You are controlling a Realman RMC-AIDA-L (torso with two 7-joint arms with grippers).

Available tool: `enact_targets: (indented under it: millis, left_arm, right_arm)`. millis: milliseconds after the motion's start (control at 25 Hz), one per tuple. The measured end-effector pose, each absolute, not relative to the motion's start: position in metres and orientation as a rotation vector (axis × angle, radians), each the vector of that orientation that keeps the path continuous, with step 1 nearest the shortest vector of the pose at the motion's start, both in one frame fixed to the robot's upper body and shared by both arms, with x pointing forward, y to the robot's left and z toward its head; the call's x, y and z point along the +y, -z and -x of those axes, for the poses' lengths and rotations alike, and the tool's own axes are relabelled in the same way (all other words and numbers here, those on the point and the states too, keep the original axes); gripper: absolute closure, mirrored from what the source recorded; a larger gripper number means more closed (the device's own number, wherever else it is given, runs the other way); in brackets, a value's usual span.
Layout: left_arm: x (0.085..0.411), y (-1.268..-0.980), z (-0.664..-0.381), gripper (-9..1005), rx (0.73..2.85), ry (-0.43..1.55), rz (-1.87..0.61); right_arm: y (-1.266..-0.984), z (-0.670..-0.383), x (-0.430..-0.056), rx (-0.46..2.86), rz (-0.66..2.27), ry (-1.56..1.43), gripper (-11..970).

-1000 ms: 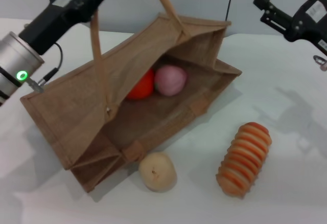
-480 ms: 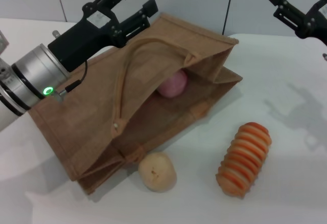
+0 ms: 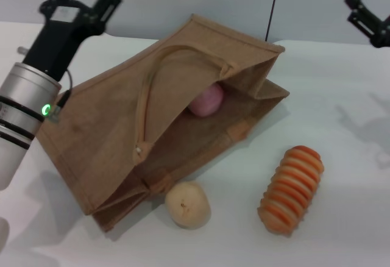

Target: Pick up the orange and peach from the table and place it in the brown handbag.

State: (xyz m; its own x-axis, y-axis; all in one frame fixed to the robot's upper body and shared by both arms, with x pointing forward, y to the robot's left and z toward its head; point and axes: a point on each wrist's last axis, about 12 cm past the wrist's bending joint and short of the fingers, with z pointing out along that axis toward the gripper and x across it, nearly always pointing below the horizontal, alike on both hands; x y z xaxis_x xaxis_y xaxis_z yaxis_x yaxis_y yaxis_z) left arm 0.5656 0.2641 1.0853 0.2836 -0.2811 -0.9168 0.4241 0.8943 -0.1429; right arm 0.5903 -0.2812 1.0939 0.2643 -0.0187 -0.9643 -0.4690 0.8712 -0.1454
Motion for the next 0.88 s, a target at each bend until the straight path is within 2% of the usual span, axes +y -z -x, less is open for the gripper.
enact_targets:
  millis: [200, 400, 880]
  left_arm:
    - [0.278, -1.075, -0.571, 217, 1.27, 0.388, 0.066]
    - [0.288, -1.069, -0.571, 218, 1.299, 0.35, 0.145]
    - [0.293, -1.067, -0.571, 221, 1.312, 0.336, 0.192]
  right_arm:
    - [-1.086, -0.586, -0.293, 1.284, 0.364, -0.176, 82]
    - [-1.081, -0.582, -0.303, 1.294, 0.269, -0.101, 83]
    - [-1.08, -0.581, -0.305, 1.298, 0.252, -0.103, 88]
